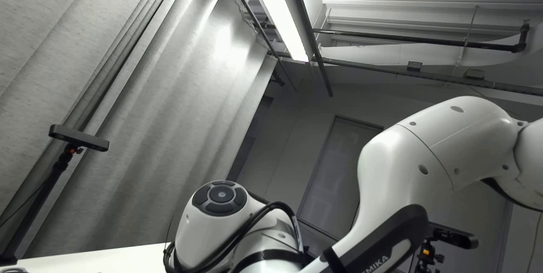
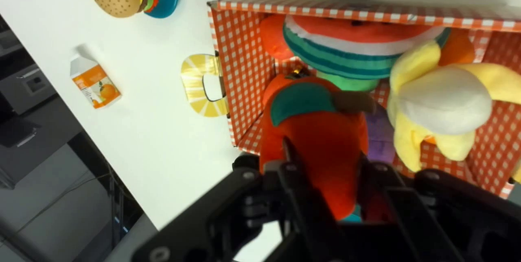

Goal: Remove the plush toys from the black tray and place them in the basket

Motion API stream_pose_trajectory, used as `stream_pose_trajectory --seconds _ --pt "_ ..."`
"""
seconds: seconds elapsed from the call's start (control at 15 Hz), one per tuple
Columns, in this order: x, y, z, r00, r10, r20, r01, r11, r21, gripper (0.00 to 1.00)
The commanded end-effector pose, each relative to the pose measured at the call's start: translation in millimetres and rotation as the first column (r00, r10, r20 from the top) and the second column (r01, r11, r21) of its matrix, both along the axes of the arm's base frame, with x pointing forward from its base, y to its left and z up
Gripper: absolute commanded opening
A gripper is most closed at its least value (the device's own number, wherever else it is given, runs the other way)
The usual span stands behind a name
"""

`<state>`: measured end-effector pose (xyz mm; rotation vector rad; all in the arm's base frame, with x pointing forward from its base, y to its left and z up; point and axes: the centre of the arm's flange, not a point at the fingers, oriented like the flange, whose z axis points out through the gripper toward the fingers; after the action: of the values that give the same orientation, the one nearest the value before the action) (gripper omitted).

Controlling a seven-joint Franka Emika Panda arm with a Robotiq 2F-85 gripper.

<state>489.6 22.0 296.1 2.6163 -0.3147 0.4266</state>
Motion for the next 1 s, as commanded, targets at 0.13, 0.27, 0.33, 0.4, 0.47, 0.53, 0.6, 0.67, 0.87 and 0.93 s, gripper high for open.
stream_pose_trajectory --seconds 0.13,0.27,0.33,0.4,0.47,0.53,0.6,0.67,0.87,0.93 --pt "23.4 -10.3 -40.9 0.999 -0.014 0.039 0.017 0.997 -0.079 0.34" --pt "24.9 -5.1 -50.8 0.999 -0.019 0.028 0.021 0.996 -0.082 0.6" --pt "25.5 -2.5 -54.7 1.0 -0.022 0.021 0.024 0.997 -0.08 0.67" --pt "25.9 -1.2 -57.8 1.0 -0.026 0.015 0.027 0.996 -0.079 0.76" --pt "26.4 -0.2 -60.5 1.0 -0.027 0.011 0.028 0.997 -0.079 0.83" --pt "27.1 0.4 -62.9 1.0 -0.027 0.009 0.027 0.997 -0.078 0.92" --pt "28.0 0.8 -64.7 1.0 -0.026 0.009 0.027 0.997 -0.076 0.98" --pt "28.9 0.9 -66.0 1.0 -0.025 0.01 0.025 0.997 -0.076 1.0" --pt "31.0 1.4 -67.8 1.0 -0.025 0.013 0.026 0.997 -0.071 1.0" --pt "22.2 0.4 -52.3 1.0 -0.025 0.016 0.026 0.997 -0.066 1.0"
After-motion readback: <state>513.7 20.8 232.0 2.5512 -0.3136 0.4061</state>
